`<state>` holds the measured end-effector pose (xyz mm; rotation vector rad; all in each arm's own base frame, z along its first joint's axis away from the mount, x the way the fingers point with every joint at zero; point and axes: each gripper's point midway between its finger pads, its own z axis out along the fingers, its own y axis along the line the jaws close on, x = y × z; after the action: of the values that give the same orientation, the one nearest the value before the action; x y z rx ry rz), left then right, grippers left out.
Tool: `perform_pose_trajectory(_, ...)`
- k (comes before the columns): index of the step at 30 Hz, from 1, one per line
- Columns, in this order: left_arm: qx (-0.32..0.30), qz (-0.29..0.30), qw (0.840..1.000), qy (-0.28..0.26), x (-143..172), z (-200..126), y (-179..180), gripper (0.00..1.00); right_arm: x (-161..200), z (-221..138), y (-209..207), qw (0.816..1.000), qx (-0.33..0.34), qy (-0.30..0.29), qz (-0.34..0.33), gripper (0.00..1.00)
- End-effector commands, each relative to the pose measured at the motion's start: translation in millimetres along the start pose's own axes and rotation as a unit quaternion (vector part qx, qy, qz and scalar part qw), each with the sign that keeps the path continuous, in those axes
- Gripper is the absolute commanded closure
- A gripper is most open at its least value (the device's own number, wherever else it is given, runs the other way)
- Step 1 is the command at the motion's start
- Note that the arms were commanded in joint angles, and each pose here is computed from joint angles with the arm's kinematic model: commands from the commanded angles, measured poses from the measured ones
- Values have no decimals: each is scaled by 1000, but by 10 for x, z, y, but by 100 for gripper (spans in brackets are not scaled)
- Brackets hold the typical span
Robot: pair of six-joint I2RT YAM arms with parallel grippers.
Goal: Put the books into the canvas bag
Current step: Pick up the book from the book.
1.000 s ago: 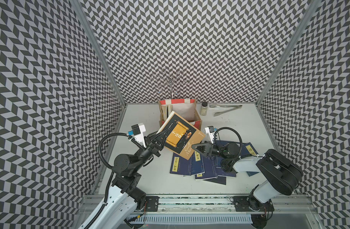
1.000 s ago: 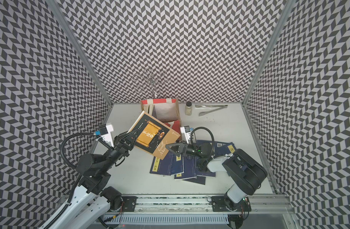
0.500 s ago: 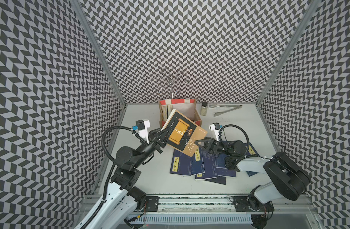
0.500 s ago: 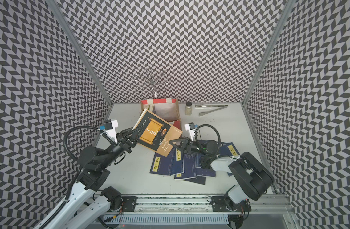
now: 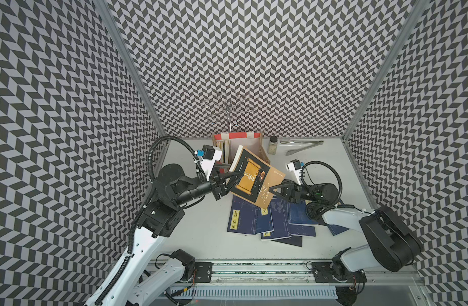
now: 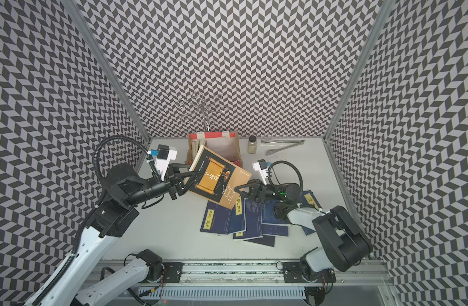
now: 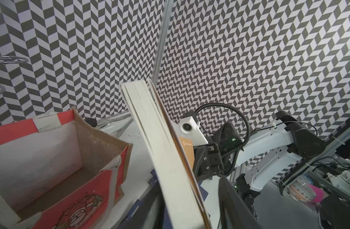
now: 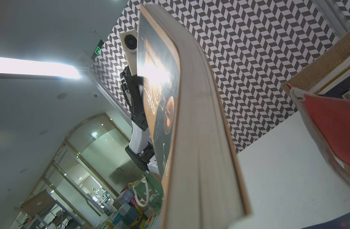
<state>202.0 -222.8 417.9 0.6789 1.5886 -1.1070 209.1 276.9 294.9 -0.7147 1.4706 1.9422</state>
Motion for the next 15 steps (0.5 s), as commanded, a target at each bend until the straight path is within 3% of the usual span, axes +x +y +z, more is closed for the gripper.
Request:
perform_pose_trajectory(1,-5,8,998,56,192,28,50,55,156,-105,618,976,-88,48,-195,100)
perform_pose_trajectory(6,-9,-6,995,95,356,80,124,58,151,-145,609,974,-82,56,-205,100)
perform_pose_trajectory(9,-21,-12,992,121,474,102,207,71,103,-181,587,973,-74,51,-211,100)
perform_pose_trajectory(13,-53,-20,989,135,562,105,341,96,70,-207,565,973,-67,46,-215,100)
perform_pose_trajectory(15,-60,-22,989,135,562,102,370,100,49,-226,551,973,-63,43,-217,100)
